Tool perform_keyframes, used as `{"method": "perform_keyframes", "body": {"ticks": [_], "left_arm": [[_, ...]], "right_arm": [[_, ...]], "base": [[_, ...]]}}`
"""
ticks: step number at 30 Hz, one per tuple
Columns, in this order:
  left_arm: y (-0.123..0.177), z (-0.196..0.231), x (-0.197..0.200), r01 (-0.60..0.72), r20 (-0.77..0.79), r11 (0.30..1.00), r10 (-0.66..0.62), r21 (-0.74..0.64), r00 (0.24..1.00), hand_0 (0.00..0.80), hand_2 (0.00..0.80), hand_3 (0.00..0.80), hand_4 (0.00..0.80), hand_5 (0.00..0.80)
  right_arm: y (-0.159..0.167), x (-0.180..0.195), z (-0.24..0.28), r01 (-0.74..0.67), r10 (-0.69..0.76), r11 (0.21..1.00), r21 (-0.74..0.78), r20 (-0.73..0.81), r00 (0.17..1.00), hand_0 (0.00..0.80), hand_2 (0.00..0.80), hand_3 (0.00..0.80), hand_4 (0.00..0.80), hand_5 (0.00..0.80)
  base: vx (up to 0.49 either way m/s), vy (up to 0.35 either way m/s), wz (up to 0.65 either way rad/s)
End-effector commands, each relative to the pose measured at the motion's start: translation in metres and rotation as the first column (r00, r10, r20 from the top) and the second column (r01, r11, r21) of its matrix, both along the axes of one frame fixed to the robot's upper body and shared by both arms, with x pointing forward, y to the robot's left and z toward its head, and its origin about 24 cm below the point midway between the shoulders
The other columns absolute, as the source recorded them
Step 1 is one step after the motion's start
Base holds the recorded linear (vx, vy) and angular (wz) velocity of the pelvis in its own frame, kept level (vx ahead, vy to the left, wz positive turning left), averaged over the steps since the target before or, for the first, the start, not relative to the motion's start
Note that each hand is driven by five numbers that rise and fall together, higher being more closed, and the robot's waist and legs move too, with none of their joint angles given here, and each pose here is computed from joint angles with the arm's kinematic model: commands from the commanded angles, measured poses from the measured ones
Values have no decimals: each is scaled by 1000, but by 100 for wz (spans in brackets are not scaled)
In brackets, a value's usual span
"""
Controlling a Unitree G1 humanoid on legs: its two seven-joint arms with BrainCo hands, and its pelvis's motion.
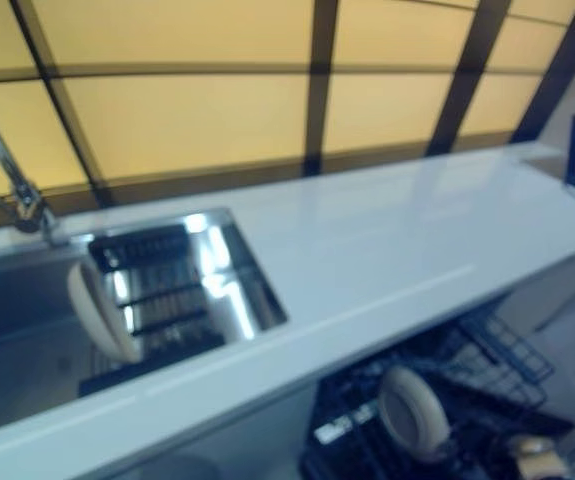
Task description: Take plates into dishwasher
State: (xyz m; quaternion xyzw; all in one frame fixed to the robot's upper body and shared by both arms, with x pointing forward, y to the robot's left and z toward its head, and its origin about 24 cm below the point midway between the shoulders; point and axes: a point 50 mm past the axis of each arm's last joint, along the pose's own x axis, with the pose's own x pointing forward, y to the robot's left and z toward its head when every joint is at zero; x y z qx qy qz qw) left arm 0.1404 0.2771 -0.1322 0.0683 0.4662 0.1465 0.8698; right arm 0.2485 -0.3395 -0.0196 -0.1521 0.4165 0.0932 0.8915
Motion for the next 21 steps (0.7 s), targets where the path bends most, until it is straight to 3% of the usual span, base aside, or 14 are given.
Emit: {"method": "perform_keyframes", "body": {"ticks": [1, 21], "left_arm": [[-14, 7, 29, 59, 78, 998, -59, -3, 995, 0, 0, 0, 0, 0], [-22, 8, 37, 84, 97, 996, -83, -16, 992, 0, 0, 0, 0, 0]], "right_arm": [[19, 18, -1, -100, 100, 993, -56, -7, 995, 800, 800, 800, 800, 800], [26, 44, 16, -7, 22, 994, -111, 130, 991, 800, 800, 800, 800, 800]], "base": [[-15, -1, 5], [-8, 1, 1]]}}
